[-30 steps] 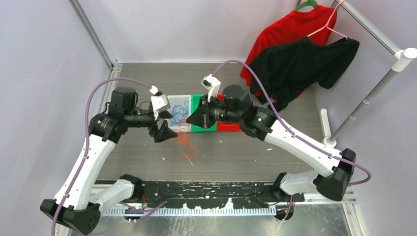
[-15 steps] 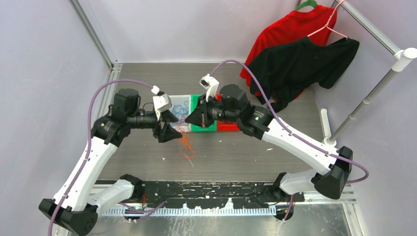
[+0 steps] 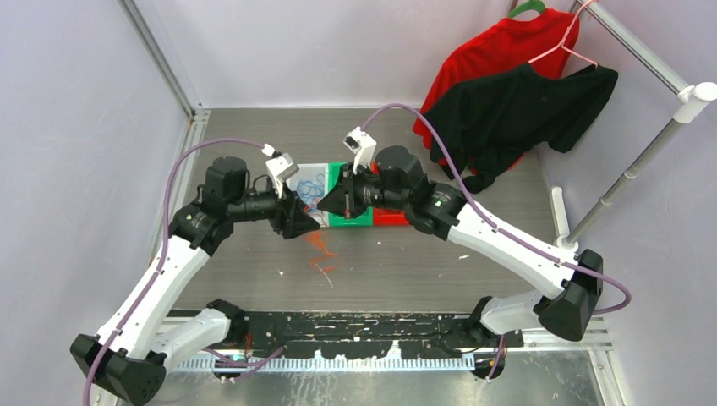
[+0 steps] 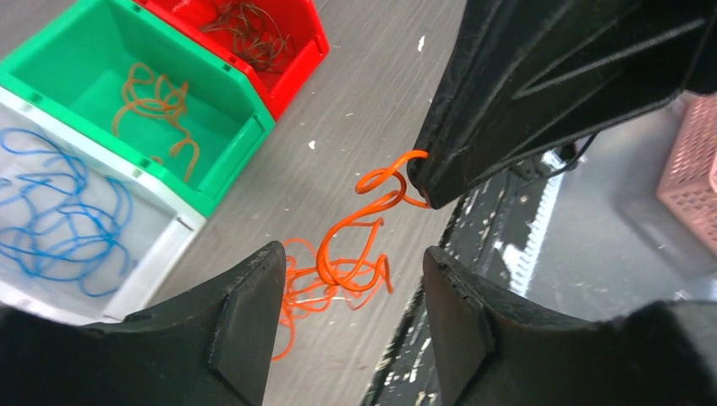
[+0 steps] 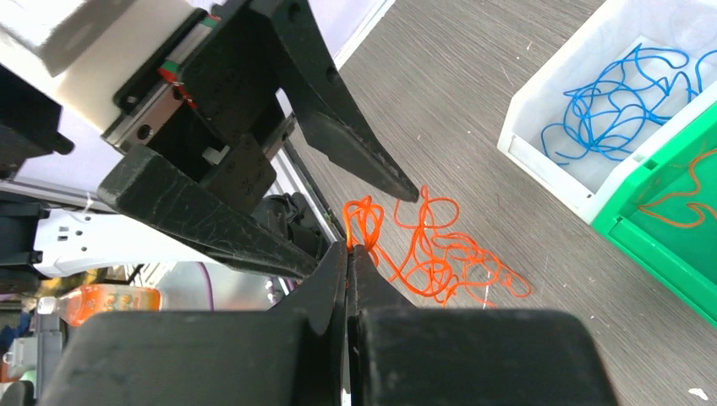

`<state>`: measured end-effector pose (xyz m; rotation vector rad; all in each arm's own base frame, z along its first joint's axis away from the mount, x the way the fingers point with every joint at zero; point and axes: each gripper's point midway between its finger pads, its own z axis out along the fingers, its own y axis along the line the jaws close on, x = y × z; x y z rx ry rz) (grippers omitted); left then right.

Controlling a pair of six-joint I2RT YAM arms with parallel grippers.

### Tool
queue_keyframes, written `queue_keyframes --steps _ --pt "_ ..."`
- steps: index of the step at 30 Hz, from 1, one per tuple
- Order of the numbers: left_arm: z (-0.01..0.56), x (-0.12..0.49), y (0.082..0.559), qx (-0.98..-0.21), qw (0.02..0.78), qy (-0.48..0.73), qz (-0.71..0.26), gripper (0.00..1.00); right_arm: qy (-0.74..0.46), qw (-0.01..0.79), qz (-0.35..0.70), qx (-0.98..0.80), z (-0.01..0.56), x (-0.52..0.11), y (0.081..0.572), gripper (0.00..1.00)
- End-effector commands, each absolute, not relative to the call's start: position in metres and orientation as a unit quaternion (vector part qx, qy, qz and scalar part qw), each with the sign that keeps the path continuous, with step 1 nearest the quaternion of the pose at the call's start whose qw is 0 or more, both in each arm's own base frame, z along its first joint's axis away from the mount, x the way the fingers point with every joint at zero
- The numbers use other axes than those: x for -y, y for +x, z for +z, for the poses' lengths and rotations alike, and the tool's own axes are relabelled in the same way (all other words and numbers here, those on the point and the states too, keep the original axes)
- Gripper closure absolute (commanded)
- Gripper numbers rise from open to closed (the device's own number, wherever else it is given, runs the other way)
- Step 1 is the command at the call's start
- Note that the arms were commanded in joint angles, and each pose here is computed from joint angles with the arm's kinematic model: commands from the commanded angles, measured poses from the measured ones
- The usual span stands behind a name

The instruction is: Untangle the cables

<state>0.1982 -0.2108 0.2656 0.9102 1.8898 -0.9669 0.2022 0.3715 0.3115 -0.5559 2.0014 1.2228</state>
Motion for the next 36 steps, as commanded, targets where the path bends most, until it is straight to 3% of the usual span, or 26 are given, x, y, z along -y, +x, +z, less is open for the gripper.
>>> queue_keyframes --steps 1,4,7,13,19,24,29,31,36 --pt "0.286 0.223 0.192 -0.737 0.408 0.311 -0.440 0.35 -0.190 0.397 0.512 -0.737 0.350 -0.371 0.204 0.99" --pt "0.286 0.227 0.188 -0.735 0.405 0.304 -0.450 0.34 -0.180 0.398 0.523 -0.732 0.353 -0.372 0.204 0.99" --pt "0.281 0.223 0.197 -0.746 0.419 0.294 -0.426 0.43 -0.171 0.401 0.531 -0.727 0.356 -0.371 0.204 0.99" --pt "0.282 0.211 0.197 -0.735 0.451 0.333 -0.381 0.80 -0.163 0.410 0.524 -0.728 0.359 -0.359 0.205 0.99" --pt "0.291 0.188 0.212 -0.727 0.517 0.344 -0.292 1.00 -0.153 0.410 0.526 -0.730 0.358 -0.347 0.206 0.99" --pt "0.306 0.167 0.227 -0.725 0.558 0.341 -0.218 1.00 -0.148 0.413 0.510 -0.739 0.347 -0.333 0.205 0.98" --pt "0.324 0.166 0.214 -0.700 0.564 0.384 -0.212 1.00 -0.144 0.435 0.475 -0.751 0.335 -0.311 0.205 0.96" --pt "0.329 0.165 0.211 -0.693 0.569 0.391 -0.208 1.00 -0.146 0.444 0.467 -0.751 0.336 -0.303 0.204 0.88" --pt "0.346 0.161 0.211 -0.672 0.591 0.405 -0.188 1.00 -0.157 0.458 0.444 -0.754 0.336 -0.290 0.203 0.42"
